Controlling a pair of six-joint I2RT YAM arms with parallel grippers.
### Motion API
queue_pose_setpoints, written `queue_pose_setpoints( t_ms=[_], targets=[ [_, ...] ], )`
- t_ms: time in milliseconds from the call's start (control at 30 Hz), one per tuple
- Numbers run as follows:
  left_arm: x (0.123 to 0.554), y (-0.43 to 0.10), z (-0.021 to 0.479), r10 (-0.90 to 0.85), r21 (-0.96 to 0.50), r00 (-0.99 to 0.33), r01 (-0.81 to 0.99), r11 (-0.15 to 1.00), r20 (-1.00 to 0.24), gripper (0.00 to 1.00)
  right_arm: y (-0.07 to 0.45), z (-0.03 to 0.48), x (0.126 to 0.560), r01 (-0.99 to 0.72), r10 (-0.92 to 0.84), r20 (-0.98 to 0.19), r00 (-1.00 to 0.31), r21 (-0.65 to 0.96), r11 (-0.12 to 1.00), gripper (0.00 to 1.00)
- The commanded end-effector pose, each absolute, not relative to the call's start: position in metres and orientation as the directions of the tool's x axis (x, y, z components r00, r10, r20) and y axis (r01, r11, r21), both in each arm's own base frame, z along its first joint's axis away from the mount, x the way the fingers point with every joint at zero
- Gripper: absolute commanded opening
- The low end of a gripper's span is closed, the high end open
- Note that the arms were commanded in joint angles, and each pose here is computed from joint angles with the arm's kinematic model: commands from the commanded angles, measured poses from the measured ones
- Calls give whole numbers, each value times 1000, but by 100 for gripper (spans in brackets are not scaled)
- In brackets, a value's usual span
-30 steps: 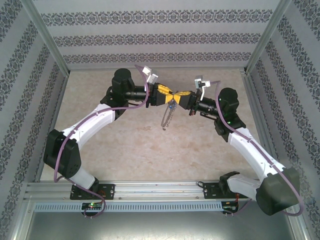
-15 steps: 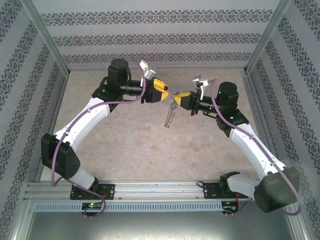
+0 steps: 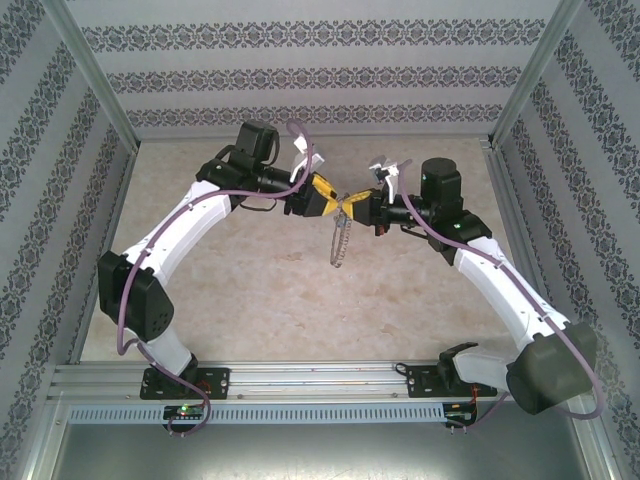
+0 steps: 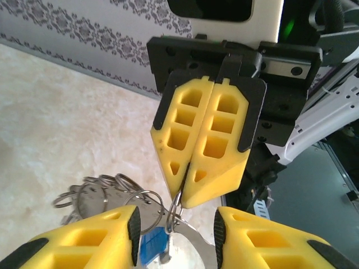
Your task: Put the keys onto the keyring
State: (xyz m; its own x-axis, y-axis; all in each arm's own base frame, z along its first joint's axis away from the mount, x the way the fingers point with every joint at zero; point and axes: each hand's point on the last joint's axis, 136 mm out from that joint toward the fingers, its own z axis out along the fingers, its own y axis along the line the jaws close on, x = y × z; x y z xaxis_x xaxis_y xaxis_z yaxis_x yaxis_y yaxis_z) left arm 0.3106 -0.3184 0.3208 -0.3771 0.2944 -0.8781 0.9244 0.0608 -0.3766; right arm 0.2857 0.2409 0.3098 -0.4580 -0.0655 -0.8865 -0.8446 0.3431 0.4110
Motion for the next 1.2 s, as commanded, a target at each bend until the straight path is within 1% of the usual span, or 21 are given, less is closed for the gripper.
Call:
queue_pose_setpoints(
  t_ms=[0,500,700,1033,1167],
  targets=[
    [300,-321,328,307,-356,-343,934,15,-887,40,243,324,287,-873,-71,-916,-395,351,338,0],
    [298,-330,324,312,-366,-346,931,-7,-885,40,245,324,285,-877,-70,-918,-390,348,333,0],
    [297,-333,327,303,-363,-339,932,-24,-891,39,245,323,286,-875,-71,-917,-392,348,337,0],
    [293,-335,327,303,-369,-339,928,-45,-890,15,245,323,289,-872,-68,-918,-392,346,347,0],
    [293,-335,327,301,-368,-337,929,-50,-892,9,245,322,290,-870,-67,-917,-393,347,351,0]
  ],
)
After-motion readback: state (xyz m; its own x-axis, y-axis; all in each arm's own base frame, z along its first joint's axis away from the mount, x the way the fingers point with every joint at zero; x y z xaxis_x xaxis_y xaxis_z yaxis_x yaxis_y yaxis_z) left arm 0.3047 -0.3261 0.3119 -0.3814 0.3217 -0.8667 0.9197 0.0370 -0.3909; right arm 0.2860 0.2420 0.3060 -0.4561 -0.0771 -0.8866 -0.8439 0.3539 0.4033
